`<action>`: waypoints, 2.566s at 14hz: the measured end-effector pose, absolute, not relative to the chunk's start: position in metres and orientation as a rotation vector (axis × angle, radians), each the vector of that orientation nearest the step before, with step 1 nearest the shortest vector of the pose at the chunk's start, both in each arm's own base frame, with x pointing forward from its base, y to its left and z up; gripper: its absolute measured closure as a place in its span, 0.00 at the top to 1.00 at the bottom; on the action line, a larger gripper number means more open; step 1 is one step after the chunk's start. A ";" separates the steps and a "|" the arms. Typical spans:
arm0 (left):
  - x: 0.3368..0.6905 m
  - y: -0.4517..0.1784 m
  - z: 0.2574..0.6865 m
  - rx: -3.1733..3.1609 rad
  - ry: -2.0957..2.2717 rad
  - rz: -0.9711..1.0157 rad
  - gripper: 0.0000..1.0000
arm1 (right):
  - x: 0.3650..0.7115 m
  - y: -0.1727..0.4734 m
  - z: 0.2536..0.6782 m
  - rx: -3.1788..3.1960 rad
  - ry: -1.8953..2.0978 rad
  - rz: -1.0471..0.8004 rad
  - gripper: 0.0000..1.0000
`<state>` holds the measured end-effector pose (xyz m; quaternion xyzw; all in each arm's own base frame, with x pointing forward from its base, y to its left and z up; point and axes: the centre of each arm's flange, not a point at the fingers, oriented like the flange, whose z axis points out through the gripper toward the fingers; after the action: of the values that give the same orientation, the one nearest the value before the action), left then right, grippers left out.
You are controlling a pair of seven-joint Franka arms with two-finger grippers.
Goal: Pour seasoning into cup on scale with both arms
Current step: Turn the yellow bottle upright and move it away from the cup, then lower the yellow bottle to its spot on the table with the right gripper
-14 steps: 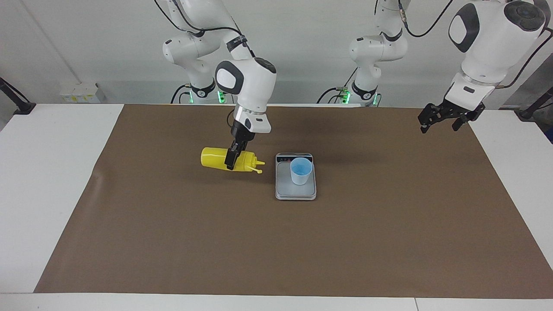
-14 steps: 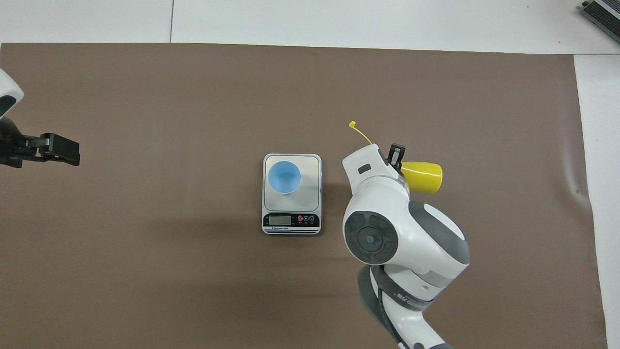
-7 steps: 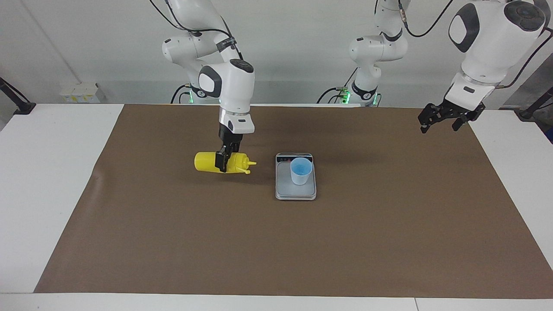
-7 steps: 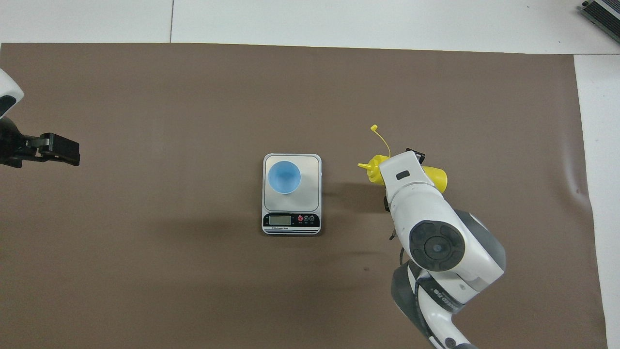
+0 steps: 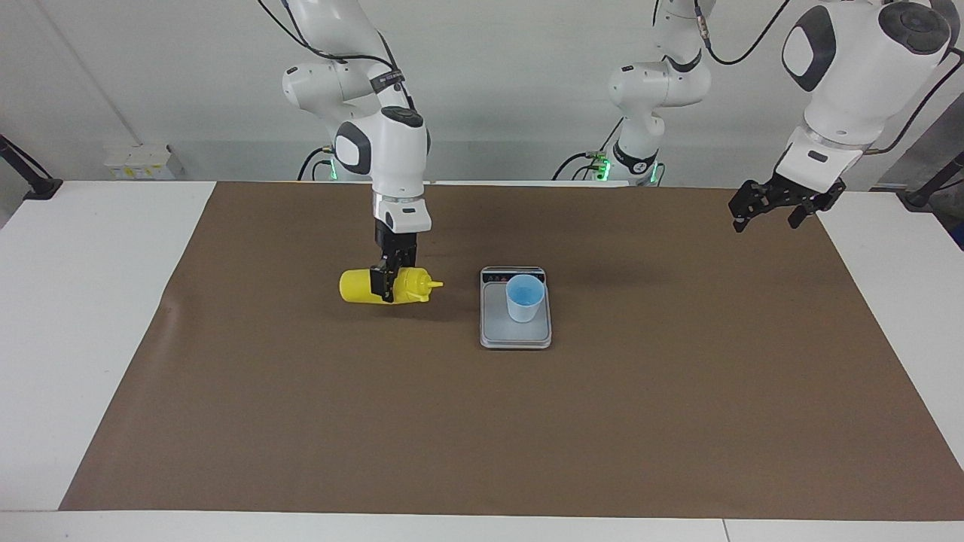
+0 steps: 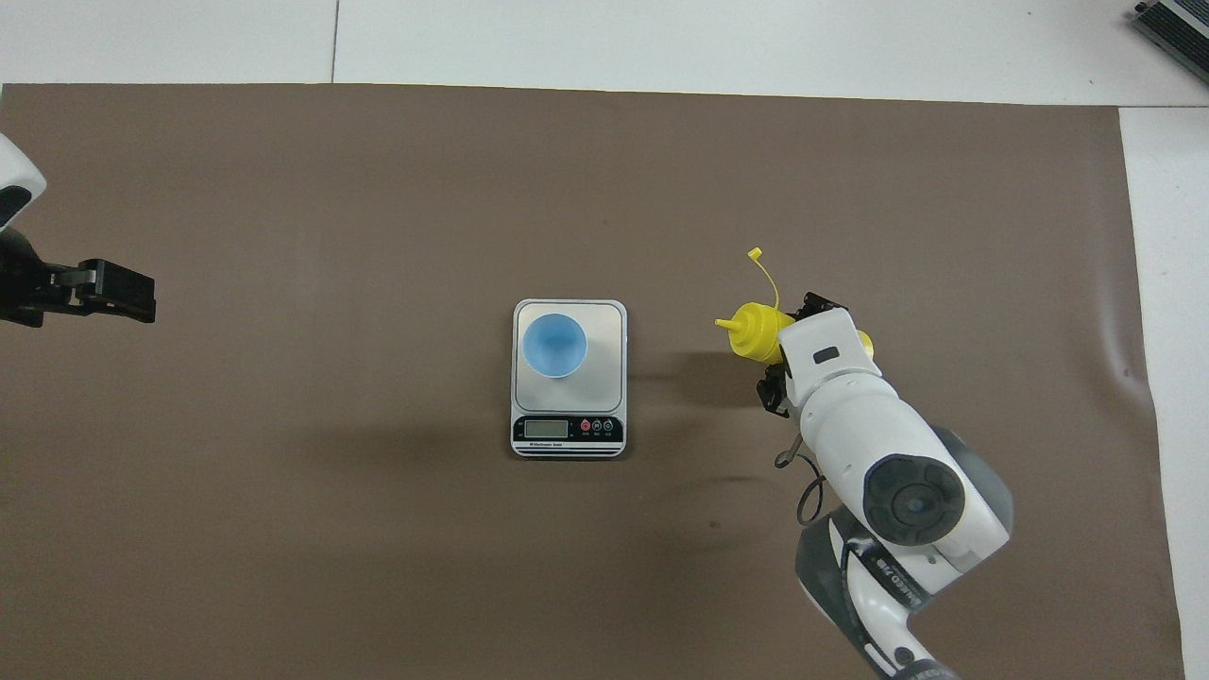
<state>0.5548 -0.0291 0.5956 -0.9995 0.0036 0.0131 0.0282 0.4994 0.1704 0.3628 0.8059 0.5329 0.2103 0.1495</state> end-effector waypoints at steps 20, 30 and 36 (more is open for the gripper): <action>0.555 -0.029 0.596 -3.085 0.011 0.040 1.00 | 0.515 0.050 0.362 2.614 1.667 0.884 0.42; 0.555 -0.029 0.596 -3.085 0.011 0.040 1.00 | 0.494 -0.044 0.351 2.568 1.895 1.426 0.42; 0.555 -0.029 0.596 -3.085 0.011 0.040 1.00 | 0.480 -0.084 0.320 2.637 1.887 1.617 0.42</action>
<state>0.5548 -0.0291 0.5957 -0.9995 0.0036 0.0130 0.0282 0.4801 -0.0841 0.3202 0.7068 0.5057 0.4334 -0.2385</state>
